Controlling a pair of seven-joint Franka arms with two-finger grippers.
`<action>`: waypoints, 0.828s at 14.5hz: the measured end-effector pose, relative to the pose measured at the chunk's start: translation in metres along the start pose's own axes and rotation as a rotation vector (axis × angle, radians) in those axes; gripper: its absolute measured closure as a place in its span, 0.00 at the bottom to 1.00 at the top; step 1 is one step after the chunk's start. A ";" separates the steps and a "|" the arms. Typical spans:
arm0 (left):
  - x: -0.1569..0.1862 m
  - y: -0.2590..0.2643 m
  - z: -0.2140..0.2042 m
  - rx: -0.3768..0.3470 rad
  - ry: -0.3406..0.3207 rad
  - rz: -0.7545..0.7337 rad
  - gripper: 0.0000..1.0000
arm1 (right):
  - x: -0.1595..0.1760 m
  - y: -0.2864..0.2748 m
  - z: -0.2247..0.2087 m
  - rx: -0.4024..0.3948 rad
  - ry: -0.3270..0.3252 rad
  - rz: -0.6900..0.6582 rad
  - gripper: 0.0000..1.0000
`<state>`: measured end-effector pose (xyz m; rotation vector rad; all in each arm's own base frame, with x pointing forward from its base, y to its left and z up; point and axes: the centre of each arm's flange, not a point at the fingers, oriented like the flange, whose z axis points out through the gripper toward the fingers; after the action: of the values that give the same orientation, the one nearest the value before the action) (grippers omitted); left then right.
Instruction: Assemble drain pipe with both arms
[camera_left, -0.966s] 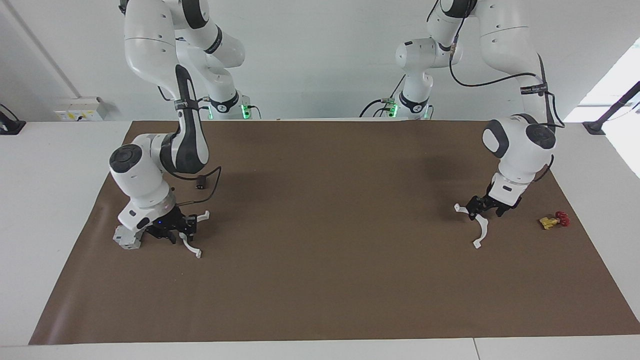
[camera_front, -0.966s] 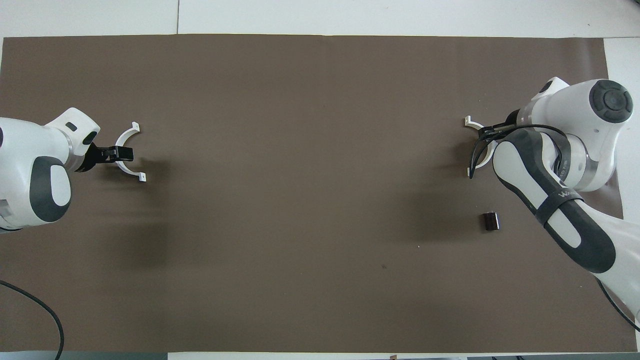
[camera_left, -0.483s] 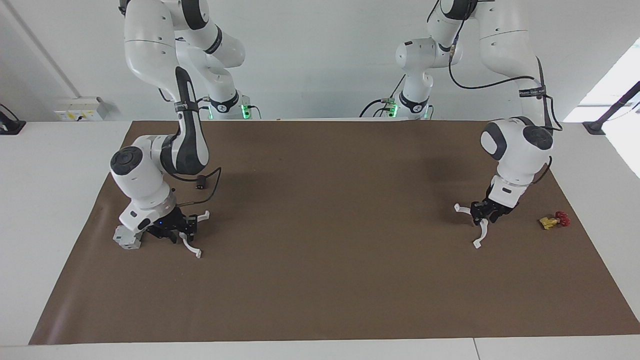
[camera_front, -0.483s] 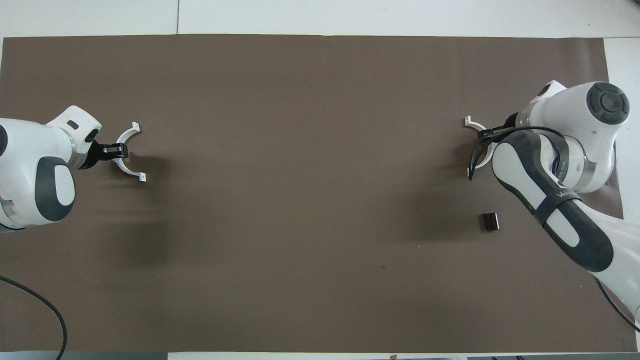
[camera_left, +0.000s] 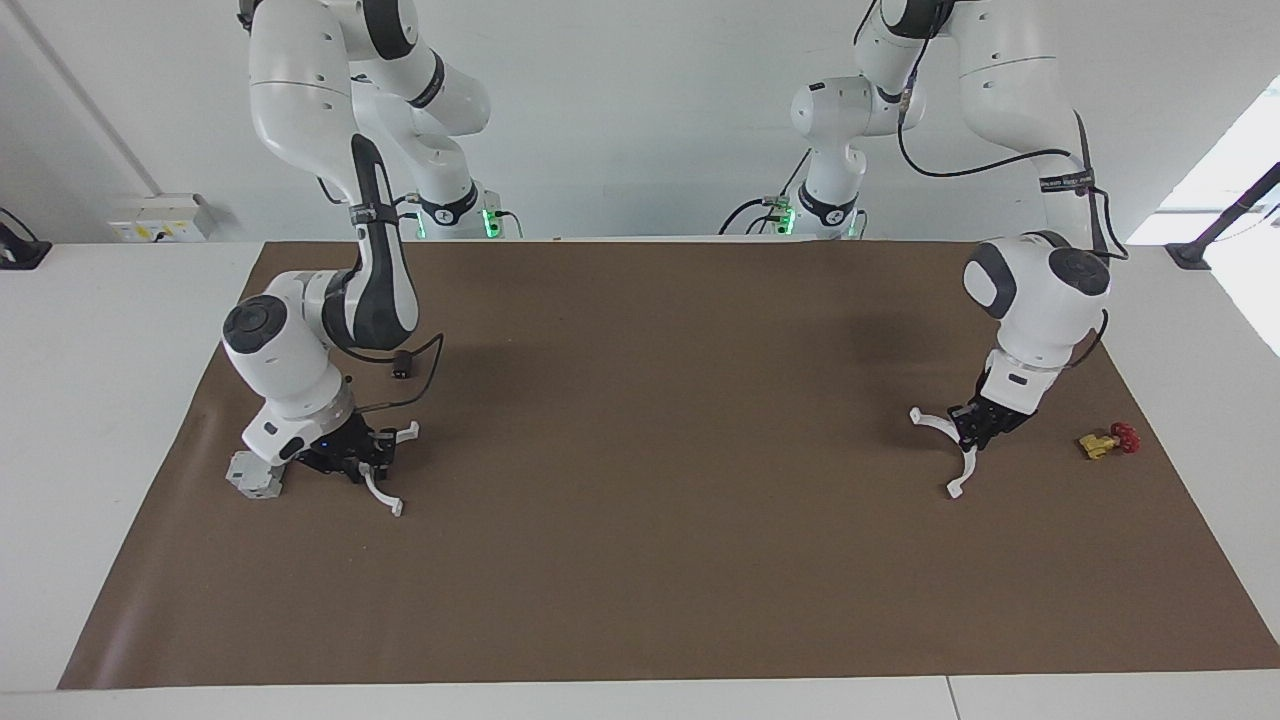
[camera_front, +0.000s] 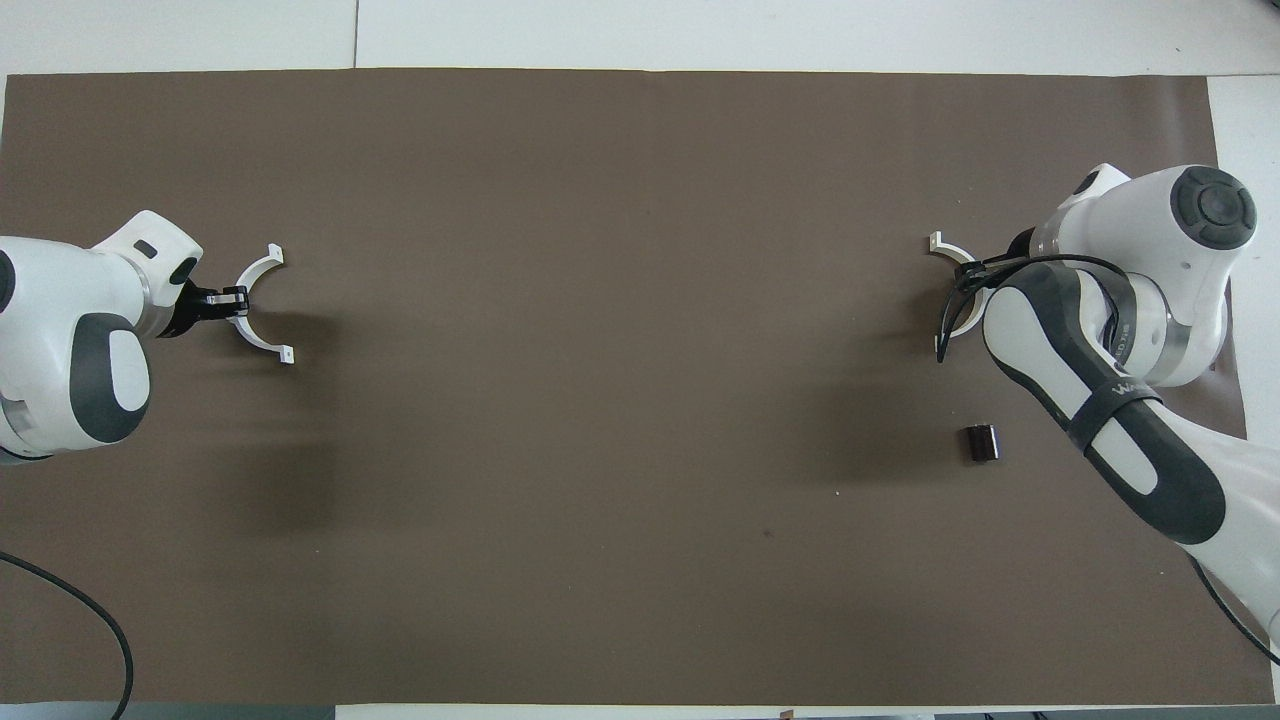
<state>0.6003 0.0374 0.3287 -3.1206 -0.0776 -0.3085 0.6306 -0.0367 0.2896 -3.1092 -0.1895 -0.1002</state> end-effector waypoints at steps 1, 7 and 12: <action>0.003 0.000 -0.011 -0.001 0.009 0.000 0.80 | 0.000 0.000 0.001 0.000 -0.002 0.000 0.73; 0.009 0.000 -0.083 -0.006 -0.018 0.000 0.80 | 0.024 -0.050 -0.027 0.010 -0.003 0.019 0.79; 0.010 -0.003 -0.088 -0.006 -0.046 -0.004 0.80 | 0.052 -0.168 -0.073 0.026 0.013 0.036 0.79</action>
<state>0.5927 0.0396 0.4164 -3.1339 -0.0835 -0.2373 0.6572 0.1341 0.3694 -3.0837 -0.1340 -0.1162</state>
